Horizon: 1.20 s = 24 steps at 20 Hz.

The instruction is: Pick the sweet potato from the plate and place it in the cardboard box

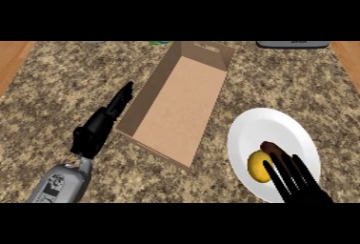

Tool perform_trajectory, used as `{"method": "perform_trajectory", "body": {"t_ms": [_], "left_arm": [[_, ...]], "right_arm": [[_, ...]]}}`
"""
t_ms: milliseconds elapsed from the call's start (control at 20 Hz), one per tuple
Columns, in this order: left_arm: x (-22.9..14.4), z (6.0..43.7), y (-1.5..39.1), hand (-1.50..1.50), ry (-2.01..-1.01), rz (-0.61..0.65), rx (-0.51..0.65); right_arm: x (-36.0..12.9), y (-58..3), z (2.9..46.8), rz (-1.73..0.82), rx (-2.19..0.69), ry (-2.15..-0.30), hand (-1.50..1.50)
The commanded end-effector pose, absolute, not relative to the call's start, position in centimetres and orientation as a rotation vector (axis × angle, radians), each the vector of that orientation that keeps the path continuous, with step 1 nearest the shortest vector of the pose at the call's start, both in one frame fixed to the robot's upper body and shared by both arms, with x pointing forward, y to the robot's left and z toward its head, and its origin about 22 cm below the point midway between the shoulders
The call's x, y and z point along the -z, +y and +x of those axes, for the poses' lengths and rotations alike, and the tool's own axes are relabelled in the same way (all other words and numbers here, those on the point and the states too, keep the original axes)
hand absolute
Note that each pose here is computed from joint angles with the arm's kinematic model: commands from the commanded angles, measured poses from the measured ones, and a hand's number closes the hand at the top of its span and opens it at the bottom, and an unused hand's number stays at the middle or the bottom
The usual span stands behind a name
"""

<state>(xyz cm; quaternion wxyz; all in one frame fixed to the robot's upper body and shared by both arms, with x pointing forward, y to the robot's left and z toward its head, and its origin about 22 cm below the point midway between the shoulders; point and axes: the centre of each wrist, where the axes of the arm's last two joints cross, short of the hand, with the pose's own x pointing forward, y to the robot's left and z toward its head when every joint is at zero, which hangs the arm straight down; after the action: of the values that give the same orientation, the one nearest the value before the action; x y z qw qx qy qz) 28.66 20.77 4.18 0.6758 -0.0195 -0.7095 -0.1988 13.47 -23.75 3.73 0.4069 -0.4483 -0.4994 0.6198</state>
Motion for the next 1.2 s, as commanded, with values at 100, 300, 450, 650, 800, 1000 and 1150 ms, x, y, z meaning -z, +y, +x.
{"method": "perform_trajectory", "body": {"t_ms": [100, 300, 450, 650, 800, 1000, 1150], "left_arm": [[-3.4, 28.1, 19.7, 0.00, -1.604, -0.024, 0.453], [-5.8, 27.9, 22.2, 0.00, -1.601, -0.031, 0.448], [-2.8, 27.5, 20.1, 0.00, -1.598, -0.021, 0.447], [-3.5, 27.8, 19.6, 0.00, -1.615, -0.033, 0.462], [-4.0, 26.3, 19.4, 0.00, -1.594, -0.041, 0.463], [-3.6, 28.3, 20.3, 0.00, -1.604, -0.024, 0.463], [-4.6, 28.0, 21.9, 0.00, -1.599, -0.051, 0.454]], "right_arm": [[-2.1, -22.4, 16.2, -1.138, -1.544, -1.239, -1.50], [-3.5, -24.1, 15.5, -1.122, -1.571, -1.296, -1.50], [-2.4, -24.7, 15.2, -1.153, -1.582, -1.288, -1.50], [-2.1, -24.6, 16.5, -1.153, -1.584, -1.236, -1.50], [-1.8, -24.4, 17.3, -1.127, -1.587, -1.235, -1.50], [-0.4, -23.6, 19.2, -1.157, -1.593, -1.181, -1.50], [0.7, -25.1, 17.7, -1.148, -1.593, -1.180, -1.50]]}}
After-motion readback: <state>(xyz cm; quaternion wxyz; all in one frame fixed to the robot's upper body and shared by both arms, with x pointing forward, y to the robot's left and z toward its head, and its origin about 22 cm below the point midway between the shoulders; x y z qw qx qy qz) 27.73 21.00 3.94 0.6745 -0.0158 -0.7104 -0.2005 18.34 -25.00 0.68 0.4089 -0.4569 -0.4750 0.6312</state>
